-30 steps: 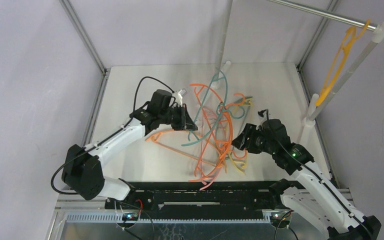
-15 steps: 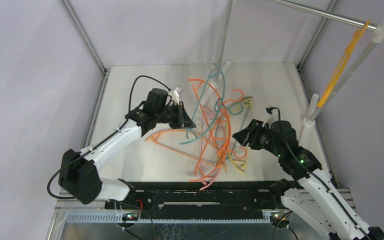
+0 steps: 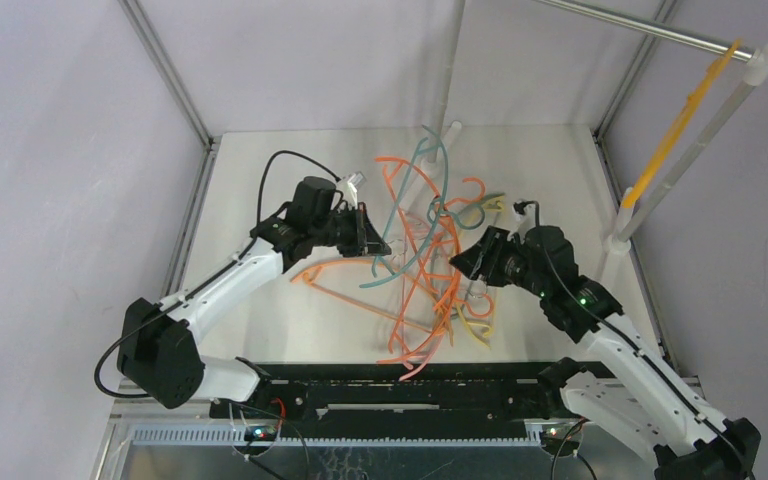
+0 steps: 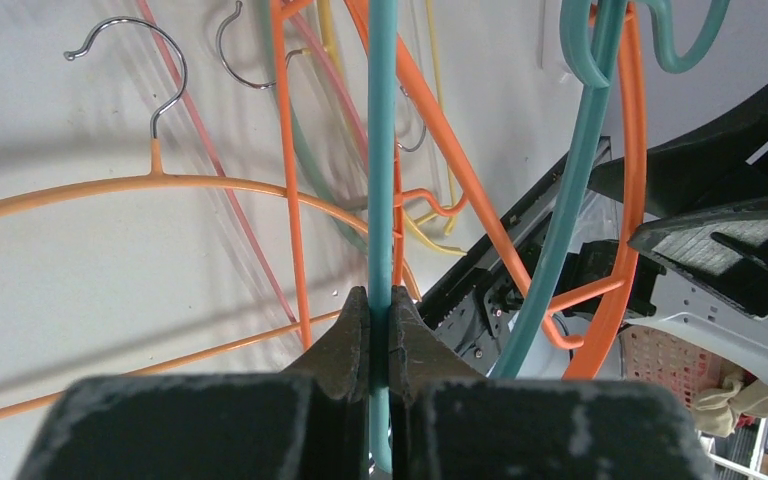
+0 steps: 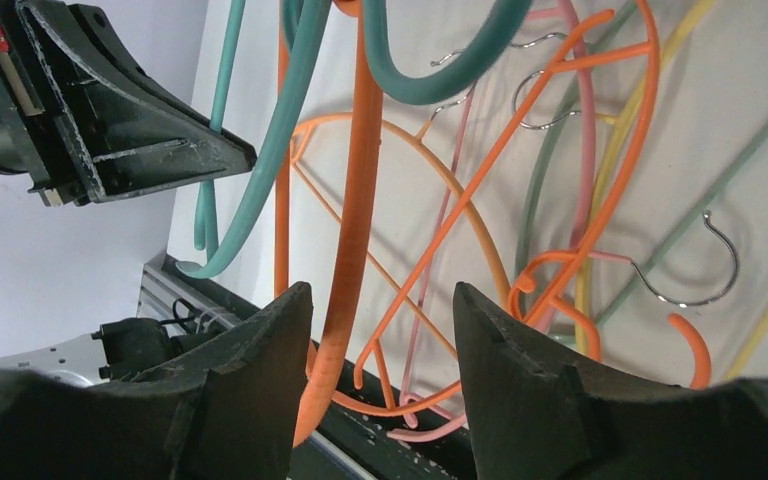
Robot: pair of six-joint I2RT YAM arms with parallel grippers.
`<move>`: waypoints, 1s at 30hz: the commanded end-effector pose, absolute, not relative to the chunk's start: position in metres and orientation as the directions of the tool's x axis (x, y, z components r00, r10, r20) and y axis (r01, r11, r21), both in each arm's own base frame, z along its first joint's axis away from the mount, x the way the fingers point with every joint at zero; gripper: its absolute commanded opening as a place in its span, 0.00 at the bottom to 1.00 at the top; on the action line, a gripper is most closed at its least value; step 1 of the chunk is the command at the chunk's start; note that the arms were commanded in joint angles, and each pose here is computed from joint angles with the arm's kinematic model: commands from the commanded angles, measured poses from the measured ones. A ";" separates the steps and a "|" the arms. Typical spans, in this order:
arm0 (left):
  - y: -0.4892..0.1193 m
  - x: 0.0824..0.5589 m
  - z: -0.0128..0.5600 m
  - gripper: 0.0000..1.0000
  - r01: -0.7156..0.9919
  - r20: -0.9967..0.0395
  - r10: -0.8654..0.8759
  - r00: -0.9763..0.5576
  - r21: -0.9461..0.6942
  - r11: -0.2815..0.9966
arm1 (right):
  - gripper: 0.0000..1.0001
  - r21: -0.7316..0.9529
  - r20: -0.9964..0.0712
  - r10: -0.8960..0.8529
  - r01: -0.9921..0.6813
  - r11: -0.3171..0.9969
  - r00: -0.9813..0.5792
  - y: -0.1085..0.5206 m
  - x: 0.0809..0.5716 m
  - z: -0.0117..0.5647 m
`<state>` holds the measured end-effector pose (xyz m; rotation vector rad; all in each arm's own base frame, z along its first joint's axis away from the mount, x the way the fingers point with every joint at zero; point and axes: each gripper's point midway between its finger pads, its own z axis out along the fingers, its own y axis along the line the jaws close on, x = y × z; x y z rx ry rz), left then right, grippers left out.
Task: Organize the hangers
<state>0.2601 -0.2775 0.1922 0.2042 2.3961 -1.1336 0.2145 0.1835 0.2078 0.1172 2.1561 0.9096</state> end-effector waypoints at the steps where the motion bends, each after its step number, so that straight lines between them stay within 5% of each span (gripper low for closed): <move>1: -0.282 0.268 0.233 0.00 0.391 -0.557 -0.122 -0.821 -0.705 0.591 | 0.62 0.675 -0.658 0.374 -0.292 0.678 -0.653 0.202 0.227 0.238; 10: -0.285 0.266 0.237 0.00 0.366 -0.531 -0.157 -0.833 -0.742 0.562 | 0.48 0.683 -0.662 0.372 -0.320 0.657 -0.650 0.212 0.234 0.235; 15: -0.290 0.268 0.248 0.00 0.363 -0.521 -0.183 -0.834 -0.767 0.528 | 0.00 0.694 -0.662 0.361 -0.355 0.626 -0.657 0.220 0.231 0.236; 30: -0.321 0.239 0.267 0.00 0.371 -0.467 -0.151 -0.872 -0.829 0.419 | 0.00 0.670 -0.703 0.466 -0.281 0.687 -0.537 0.212 0.263 0.246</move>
